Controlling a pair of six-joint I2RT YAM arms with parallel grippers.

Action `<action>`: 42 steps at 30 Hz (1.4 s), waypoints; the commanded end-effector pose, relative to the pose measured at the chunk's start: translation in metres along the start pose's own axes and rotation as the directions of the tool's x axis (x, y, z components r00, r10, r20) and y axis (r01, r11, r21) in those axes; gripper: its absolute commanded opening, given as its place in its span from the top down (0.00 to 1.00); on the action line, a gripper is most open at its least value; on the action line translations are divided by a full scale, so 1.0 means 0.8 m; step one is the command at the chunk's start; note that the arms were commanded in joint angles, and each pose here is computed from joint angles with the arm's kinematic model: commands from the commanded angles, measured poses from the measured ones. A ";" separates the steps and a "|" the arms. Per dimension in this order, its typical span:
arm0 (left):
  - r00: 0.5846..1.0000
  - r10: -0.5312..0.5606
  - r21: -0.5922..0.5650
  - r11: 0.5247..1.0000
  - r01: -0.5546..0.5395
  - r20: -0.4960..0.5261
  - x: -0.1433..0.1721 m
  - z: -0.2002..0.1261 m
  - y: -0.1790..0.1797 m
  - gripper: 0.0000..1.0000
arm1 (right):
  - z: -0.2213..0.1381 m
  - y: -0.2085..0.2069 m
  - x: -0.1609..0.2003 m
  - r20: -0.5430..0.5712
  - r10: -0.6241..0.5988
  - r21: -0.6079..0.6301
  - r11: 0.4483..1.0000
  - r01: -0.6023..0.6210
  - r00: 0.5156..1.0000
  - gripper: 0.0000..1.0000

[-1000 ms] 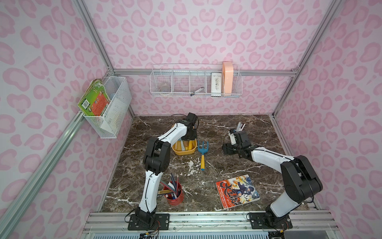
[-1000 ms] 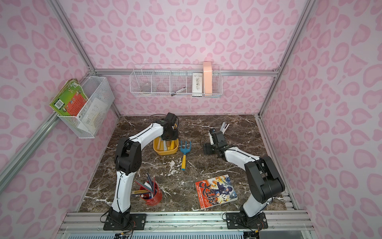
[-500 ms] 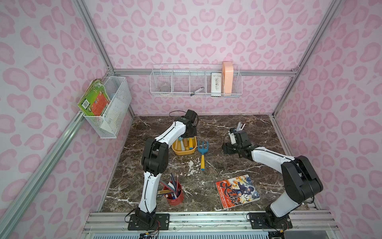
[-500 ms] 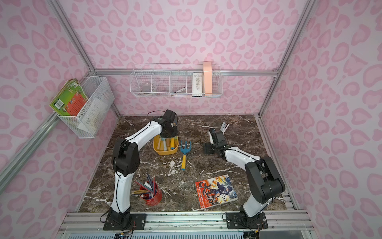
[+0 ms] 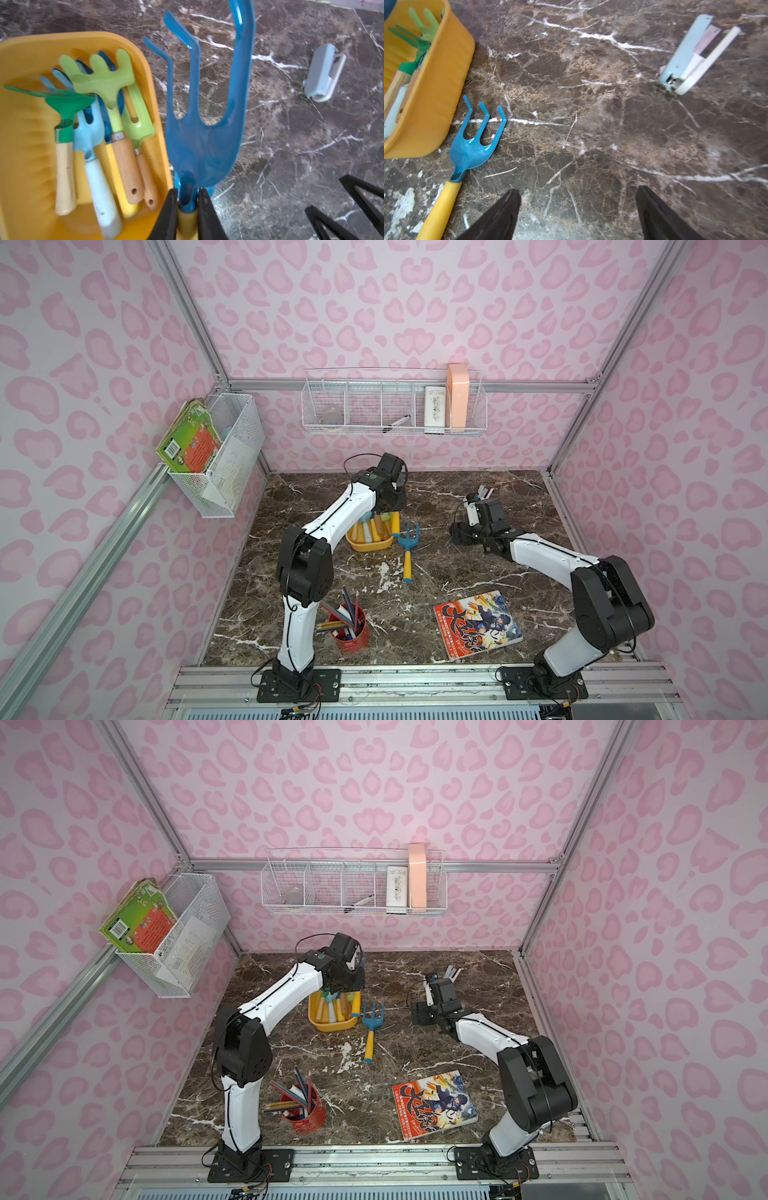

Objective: Take the hand rake out of the storage box
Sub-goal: Pick up the rake from the storage box, then place the rake at the center of the board.

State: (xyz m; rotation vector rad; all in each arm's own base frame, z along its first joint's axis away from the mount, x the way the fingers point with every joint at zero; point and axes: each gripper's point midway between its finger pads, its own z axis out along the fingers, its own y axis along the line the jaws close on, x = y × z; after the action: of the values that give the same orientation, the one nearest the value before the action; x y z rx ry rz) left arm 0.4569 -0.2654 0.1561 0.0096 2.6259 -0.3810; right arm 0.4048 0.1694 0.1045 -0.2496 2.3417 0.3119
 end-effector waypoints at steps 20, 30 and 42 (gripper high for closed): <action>0.980 0.143 -0.154 0.975 -0.163 -0.136 0.139 0.089 -0.087 0.93 | -0.041 -0.081 0.013 0.029 0.150 0.060 0.987 -0.151 0.988 0.13; 0.977 0.108 -0.210 0.967 -0.146 -0.182 0.157 0.115 -0.075 0.91 | -0.042 -0.080 0.017 0.028 0.149 0.054 0.987 -0.150 0.988 0.13; 0.980 0.038 -0.192 0.978 -0.076 -0.195 0.162 0.127 -0.083 0.83 | -0.042 -0.073 0.026 0.015 0.145 0.032 0.989 -0.145 0.989 0.13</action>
State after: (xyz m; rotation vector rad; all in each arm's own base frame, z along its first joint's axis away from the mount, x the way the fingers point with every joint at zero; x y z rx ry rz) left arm 0.3937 -0.3638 0.0389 0.0919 2.7755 -0.0775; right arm 0.3835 0.0984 0.1017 -0.0501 2.3684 0.3281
